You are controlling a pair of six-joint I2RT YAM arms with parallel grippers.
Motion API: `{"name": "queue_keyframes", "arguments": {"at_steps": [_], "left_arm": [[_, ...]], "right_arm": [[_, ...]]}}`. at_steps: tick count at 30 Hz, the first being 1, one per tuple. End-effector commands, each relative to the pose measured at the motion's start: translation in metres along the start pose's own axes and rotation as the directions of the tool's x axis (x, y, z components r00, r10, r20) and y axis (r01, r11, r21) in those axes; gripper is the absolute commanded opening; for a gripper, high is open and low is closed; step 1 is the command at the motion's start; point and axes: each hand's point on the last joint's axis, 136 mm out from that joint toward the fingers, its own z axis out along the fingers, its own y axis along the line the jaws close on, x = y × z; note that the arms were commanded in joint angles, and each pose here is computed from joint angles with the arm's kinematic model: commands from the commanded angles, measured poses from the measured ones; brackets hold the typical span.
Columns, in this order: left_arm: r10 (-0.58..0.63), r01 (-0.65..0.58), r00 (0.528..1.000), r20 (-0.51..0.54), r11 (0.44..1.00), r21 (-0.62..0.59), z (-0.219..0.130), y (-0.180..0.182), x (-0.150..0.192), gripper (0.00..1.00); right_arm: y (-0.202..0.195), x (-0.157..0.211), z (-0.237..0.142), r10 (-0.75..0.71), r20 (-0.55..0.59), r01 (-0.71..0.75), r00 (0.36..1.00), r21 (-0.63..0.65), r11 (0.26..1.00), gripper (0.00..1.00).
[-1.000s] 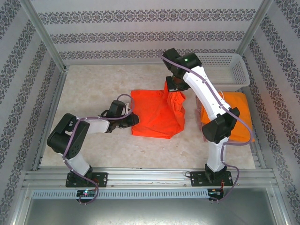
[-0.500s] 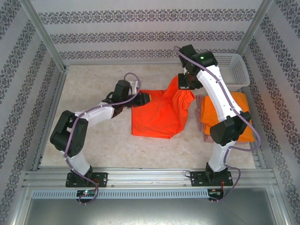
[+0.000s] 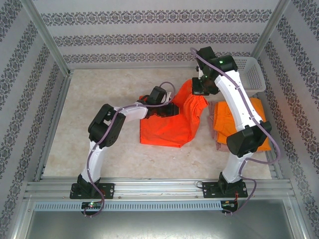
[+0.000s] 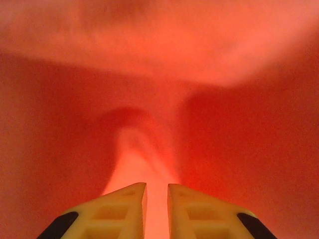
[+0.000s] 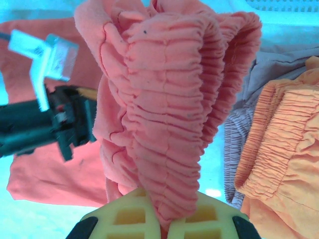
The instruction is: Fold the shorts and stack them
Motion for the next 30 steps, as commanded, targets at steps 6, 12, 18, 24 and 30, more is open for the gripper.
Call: {"name": "queue_keyframes", "arguments": {"at_steps": [6, 12, 18, 24, 30], "left_arm": [[0.032, -0.024, 0.995, 0.094, 0.996, -0.084, 0.011, 0.021, -0.063, 0.17], [0.002, 0.004, 0.997, 0.076, 0.996, -0.085, 0.024, 0.035, -0.073, 0.17], [-0.023, 0.029, 0.997, 0.067, 0.995, -0.094, 0.041, 0.048, -0.075, 0.17], [-0.005, 0.009, 0.997, 0.071, 0.998, -0.061, 0.047, 0.037, -0.088, 0.18], [0.043, -0.037, 0.992, 0.118, 0.998, -0.057, -0.005, 0.018, -0.108, 0.41]], "right_arm": [[0.003, 0.012, -0.013, -0.044, 0.013, 0.045, 0.999, -0.055, 0.997, 0.0], [0.006, 0.021, -0.009, -0.063, -0.006, 0.062, 0.998, -0.082, 0.995, 0.0], [0.027, 0.026, -0.006, -0.071, -0.015, 0.068, 0.997, -0.173, 0.983, 0.0], [0.046, 0.029, -0.001, -0.075, -0.027, 0.068, 0.997, -0.205, 0.976, 0.0], [0.062, 0.029, 0.013, -0.059, -0.063, 0.045, 0.996, -0.21, 0.977, 0.0]]}}
